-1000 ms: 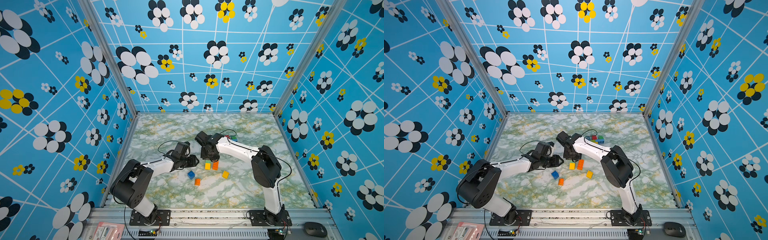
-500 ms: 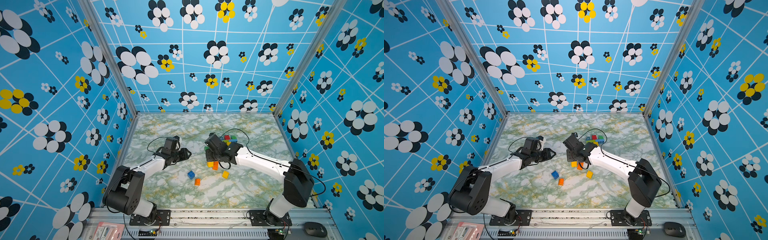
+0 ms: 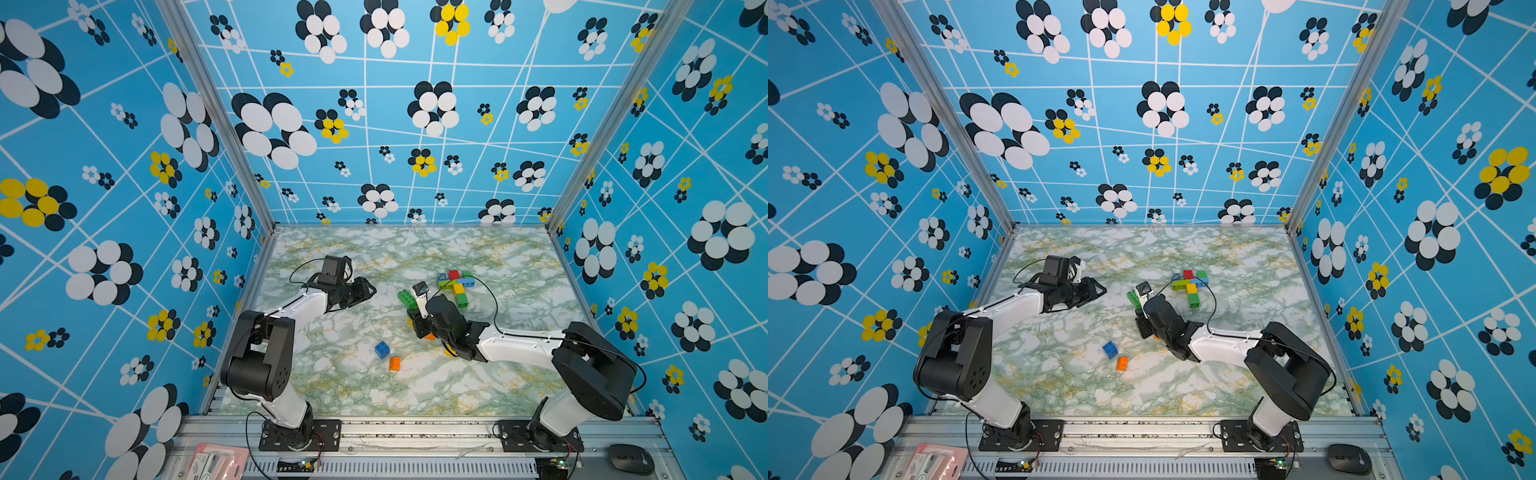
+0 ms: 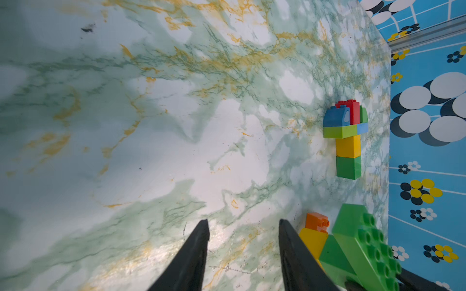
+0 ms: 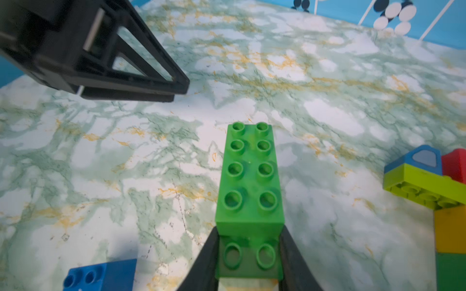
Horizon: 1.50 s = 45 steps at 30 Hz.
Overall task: Assemble a fork with lego
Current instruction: Adjust the lego brick at the center of the board.
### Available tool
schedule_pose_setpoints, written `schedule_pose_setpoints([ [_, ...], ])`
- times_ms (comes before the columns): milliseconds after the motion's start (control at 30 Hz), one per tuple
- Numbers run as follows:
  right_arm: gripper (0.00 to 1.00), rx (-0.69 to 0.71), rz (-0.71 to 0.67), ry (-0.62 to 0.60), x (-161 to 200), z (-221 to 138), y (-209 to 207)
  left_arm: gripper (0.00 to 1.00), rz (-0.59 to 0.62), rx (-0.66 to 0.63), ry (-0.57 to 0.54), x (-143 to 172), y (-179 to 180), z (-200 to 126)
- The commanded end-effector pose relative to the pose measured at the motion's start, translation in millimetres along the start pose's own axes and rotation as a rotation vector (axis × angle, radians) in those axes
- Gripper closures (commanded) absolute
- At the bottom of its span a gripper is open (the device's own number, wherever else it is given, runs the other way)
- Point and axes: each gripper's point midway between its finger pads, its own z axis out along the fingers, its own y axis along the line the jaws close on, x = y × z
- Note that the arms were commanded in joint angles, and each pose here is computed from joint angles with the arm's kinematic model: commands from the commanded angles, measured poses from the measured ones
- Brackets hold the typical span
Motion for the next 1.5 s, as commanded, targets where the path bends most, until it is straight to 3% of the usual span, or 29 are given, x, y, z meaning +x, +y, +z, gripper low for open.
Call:
schedule_pose_setpoints([
  [0,0.96,-0.070,-0.012,-0.178,-35.3,-4.6,13.4,0.52,-0.016,-0.006,0.063,4.8,3.7,6.2],
  [267,0.96,-0.213,-0.055,-0.327,-18.4,-6.9,33.9,0.52,-0.007,-0.020,0.082,2.0,2.2,9.4],
  [533,0.95,-0.203,-0.100,-0.404,-2.9,1.2,33.0,0.52,0.006,-0.023,0.129,10.9,0.6,18.0],
  [700,0.91,-0.199,-0.130,-0.384,9.5,8.7,33.1,0.51,0.029,-0.023,0.150,15.2,-5.4,22.6],
  [1067,0.71,-0.200,-0.219,-0.280,35.8,14.7,36.5,0.51,0.055,-0.020,0.183,24.7,-11.4,31.2],
  [1467,0.48,-0.203,-0.217,-0.256,34.2,16.2,40.3,0.51,0.101,-0.024,0.220,39.7,-20.6,40.0],
])
